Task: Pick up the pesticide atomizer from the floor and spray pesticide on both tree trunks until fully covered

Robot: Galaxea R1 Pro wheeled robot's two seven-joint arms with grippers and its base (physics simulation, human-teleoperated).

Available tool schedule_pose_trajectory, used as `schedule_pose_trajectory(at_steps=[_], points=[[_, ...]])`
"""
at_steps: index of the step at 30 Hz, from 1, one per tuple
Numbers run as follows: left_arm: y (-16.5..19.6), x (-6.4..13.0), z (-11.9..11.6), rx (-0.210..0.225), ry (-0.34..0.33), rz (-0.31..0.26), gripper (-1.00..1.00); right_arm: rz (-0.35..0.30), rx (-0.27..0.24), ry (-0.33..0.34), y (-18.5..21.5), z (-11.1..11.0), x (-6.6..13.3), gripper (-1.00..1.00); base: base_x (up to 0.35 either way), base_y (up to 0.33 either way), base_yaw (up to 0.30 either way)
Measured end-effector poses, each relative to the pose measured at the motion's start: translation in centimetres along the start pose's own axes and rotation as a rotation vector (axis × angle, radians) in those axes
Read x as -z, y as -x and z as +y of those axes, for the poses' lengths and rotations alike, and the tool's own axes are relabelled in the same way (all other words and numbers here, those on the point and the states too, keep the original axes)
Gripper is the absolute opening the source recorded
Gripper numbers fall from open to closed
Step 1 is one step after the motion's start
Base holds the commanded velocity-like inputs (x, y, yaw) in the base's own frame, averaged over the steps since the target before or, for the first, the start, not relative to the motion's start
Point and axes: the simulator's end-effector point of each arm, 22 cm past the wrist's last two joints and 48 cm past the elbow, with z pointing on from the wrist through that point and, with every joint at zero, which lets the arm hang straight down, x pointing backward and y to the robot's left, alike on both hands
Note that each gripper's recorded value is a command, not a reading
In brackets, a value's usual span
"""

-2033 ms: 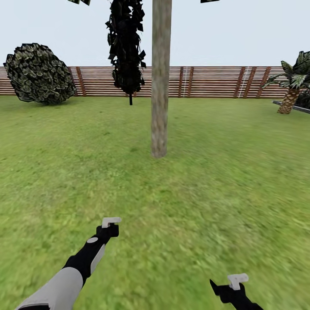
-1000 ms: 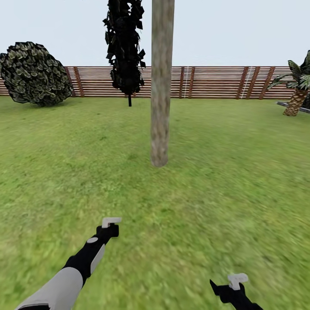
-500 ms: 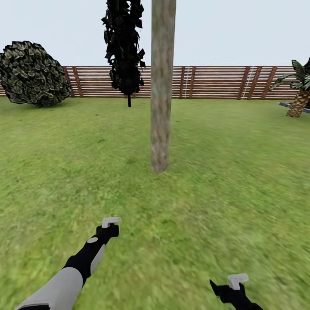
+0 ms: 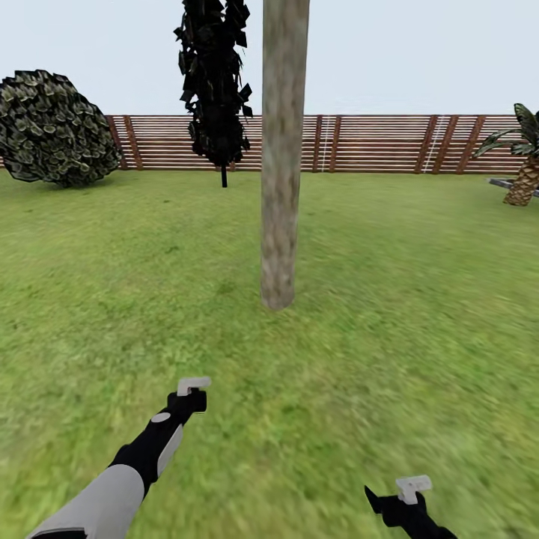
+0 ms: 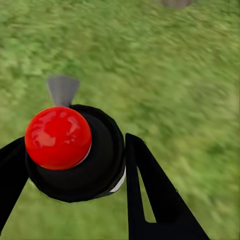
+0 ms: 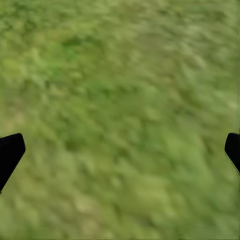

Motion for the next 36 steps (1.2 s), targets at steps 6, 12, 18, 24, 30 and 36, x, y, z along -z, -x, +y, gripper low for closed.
schedule_pose_trajectory(at_steps=[6,12,18,24,30,36], points=[[0.02,0.0,0.0,0.0,0.0,-0.001,-1.0,0.0,0.0,0.0,0.0,0.0,0.0,1.0,0.338,0.0,0.0],[0.02,0.0,0.0,0.0,0.0,-0.001,-1.0,0.0,0.0,0.0,0.0,0.02,0.0,1.0,0.338,0.0,0.0],[0.03,0.0,0.0,0.0,0.0,-0.001,-1.0,0.0,-0.001,0.002,-0.01,0.21,-0.05,1.0,0.338,0.0,0.0],[0.01,0.01,0.01,0.0,0.0,-0.002,-1.0,0.0,-0.002,0.003,-0.01,0.22,-0.05,1.0,0.338,0.0,-0.157],[0.07,0.0,0.02,0.001,0.0,-0.003,-1.0,0.0,-0.002,0.003,-0.01,0.22,-0.05,1.0,0.338,0.0,-0.197],[0.02,0.0,0.01,0.001,0.0,-0.002,-1.0,0.0,-0.002,0.003,-0.01,0.22,-0.05,1.0,0.338,0.0,-0.014]])
